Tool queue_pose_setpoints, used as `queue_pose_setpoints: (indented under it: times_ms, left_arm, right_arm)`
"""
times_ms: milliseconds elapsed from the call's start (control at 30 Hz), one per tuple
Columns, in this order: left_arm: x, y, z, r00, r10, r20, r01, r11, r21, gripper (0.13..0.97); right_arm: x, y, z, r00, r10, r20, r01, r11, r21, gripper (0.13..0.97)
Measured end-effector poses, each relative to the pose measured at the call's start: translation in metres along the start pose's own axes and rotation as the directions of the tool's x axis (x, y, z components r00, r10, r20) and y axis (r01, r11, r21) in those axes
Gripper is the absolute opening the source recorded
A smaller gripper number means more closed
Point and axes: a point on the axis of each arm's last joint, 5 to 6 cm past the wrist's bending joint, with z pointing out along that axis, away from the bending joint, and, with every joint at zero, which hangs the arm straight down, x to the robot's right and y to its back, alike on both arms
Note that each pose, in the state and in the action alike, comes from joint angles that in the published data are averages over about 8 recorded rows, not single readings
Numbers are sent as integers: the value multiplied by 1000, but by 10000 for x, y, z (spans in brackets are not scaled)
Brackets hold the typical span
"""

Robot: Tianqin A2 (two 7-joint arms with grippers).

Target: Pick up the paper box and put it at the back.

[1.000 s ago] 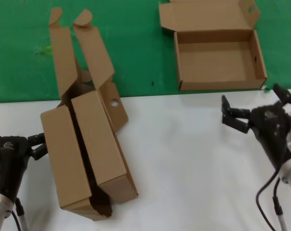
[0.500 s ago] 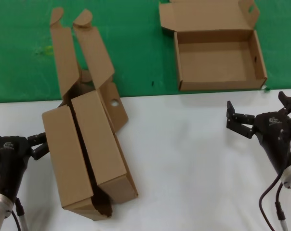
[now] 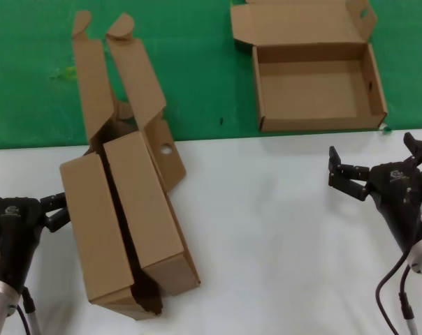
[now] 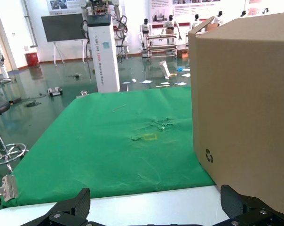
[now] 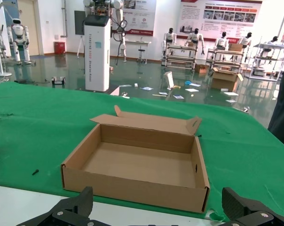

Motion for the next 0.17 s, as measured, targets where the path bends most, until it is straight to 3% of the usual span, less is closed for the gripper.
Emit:
queue_pose_setpoints:
  times_ms: [167]
  left_arm:
    - [0, 0, 0, 1000, 0, 0, 0, 1000, 0, 966]
  right_arm:
    - [0, 0, 0, 1000, 0, 0, 0, 1000, 0, 966]
